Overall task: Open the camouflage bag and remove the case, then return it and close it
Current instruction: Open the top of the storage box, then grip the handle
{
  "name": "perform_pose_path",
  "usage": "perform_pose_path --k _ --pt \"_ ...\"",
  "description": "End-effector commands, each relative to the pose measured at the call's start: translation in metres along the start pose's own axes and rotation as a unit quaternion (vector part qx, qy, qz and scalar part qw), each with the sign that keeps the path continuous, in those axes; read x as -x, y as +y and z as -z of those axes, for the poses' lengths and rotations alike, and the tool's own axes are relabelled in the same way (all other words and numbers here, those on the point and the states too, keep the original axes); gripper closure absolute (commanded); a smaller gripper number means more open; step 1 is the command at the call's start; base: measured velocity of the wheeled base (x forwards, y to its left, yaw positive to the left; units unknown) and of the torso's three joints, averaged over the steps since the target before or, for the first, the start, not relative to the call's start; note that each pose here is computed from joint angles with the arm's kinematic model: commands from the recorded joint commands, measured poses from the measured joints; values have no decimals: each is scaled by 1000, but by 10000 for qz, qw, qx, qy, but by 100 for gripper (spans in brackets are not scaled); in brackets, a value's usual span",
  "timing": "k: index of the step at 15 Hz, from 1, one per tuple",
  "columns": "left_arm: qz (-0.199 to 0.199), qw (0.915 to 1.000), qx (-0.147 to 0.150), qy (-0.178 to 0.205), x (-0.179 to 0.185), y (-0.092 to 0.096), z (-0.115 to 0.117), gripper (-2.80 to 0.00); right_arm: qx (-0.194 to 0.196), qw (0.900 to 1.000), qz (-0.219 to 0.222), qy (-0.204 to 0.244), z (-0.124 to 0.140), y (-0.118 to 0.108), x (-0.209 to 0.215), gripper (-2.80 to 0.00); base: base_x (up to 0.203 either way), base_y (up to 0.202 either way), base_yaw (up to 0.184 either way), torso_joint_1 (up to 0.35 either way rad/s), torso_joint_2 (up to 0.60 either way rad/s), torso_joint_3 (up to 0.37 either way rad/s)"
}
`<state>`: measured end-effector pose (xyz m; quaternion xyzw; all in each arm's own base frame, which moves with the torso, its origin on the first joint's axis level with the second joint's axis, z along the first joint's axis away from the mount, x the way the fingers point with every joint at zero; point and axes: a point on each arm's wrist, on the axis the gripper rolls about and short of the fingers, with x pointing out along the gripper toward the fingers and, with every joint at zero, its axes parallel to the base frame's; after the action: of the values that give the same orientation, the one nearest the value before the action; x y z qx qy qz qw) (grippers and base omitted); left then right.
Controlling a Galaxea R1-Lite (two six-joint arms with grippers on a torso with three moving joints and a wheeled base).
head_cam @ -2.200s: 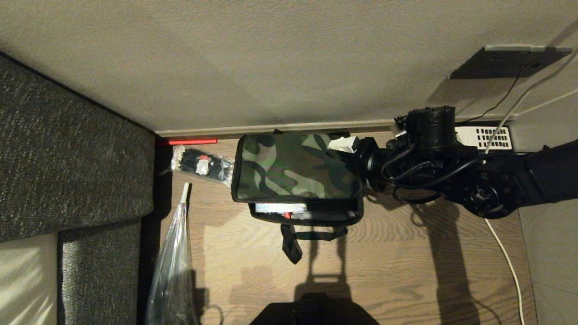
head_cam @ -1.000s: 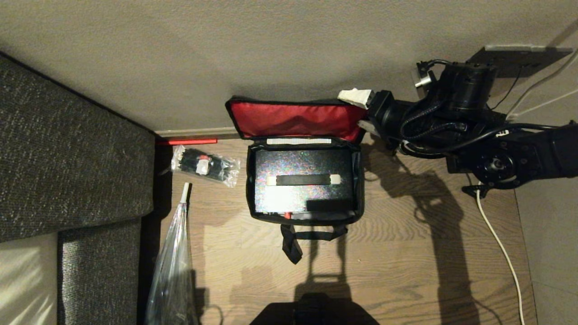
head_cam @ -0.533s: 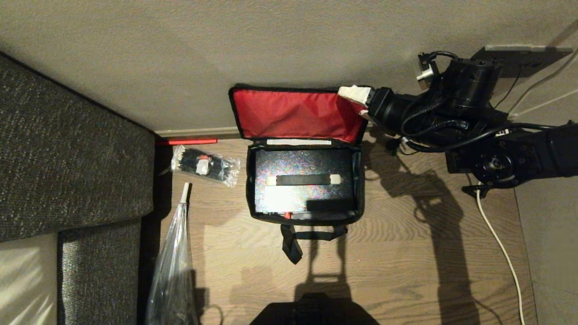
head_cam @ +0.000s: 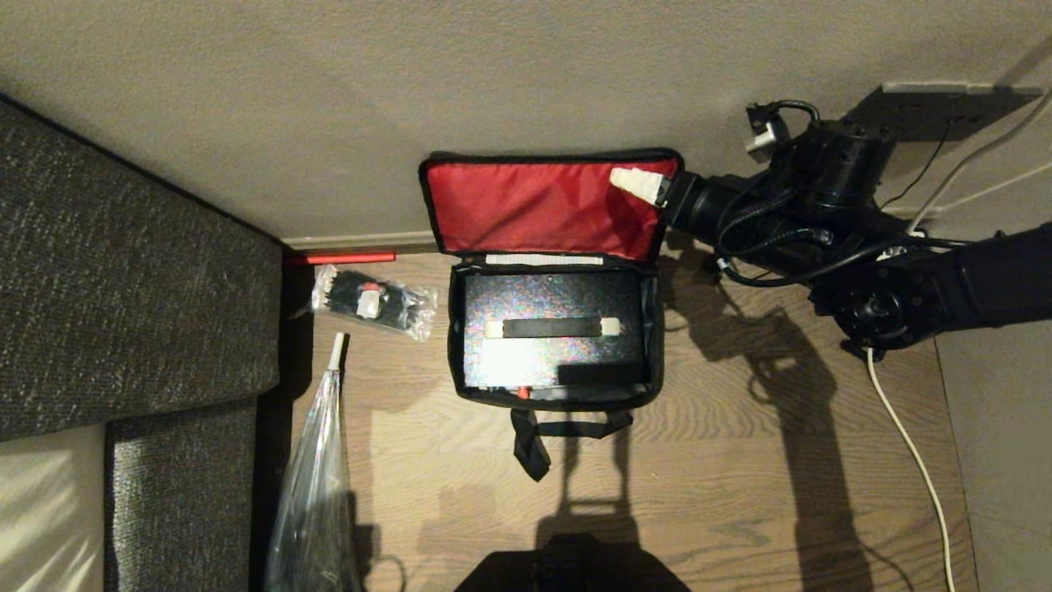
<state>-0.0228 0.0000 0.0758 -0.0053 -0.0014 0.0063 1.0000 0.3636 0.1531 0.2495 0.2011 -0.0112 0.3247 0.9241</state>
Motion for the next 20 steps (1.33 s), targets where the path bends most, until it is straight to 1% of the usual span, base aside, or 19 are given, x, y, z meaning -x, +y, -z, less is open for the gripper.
perform_pose_path --k 1,3,6,7,9,11,12,13,17,18,20 --pt "-6 10000 0 6 0 0 0 0 108 9999 -13 -65 6 -4 -3 -280 0 0 0 0 0 0" --pt "-6 10000 0 6 0 0 0 0 147 9998 5 -155 5 -6 -4 -280 0 0 0 0 0 0" --pt "-6 10000 0 6 0 0 0 0 170 9998 43 -99 2 -4 1 -280 0 0 0 0 0 0" --pt "-6 10000 0 6 0 0 0 0 137 9999 97 24 1 -2 8 -280 0 0 0 0 0 0" --pt "-6 10000 0 6 0 0 0 0 15 9979 315 566 3 3 28 -280 0 0 0 0 0 0" --pt "-6 10000 0 6 0 0 0 0 -195 9891 617 1320 8 8 49 -280 0 0 0 0 0 0" --pt "-6 10000 0 6 0 0 0 0 -272 9846 719 1571 12 10 58 -280 0 0 0 0 0 0" --pt "-6 10000 0 6 0 0 0 0 -327 9808 791 1752 17 10 65 -280 0 0 0 0 0 0" --pt "-6 10000 0 6 0 0 0 0 -458 9704 972 2164 37 8 92 -280 0 0 0 0 0 0" --pt "-6 10000 0 6 0 0 0 0 -470 9674 1017 2273 43 9 102 0 0 0 0 0 0 0" --pt "-6 10000 0 6 0 0 0 0 -378 9636 1070 2419 47 12 124 0 0 0 0 0 0 0"
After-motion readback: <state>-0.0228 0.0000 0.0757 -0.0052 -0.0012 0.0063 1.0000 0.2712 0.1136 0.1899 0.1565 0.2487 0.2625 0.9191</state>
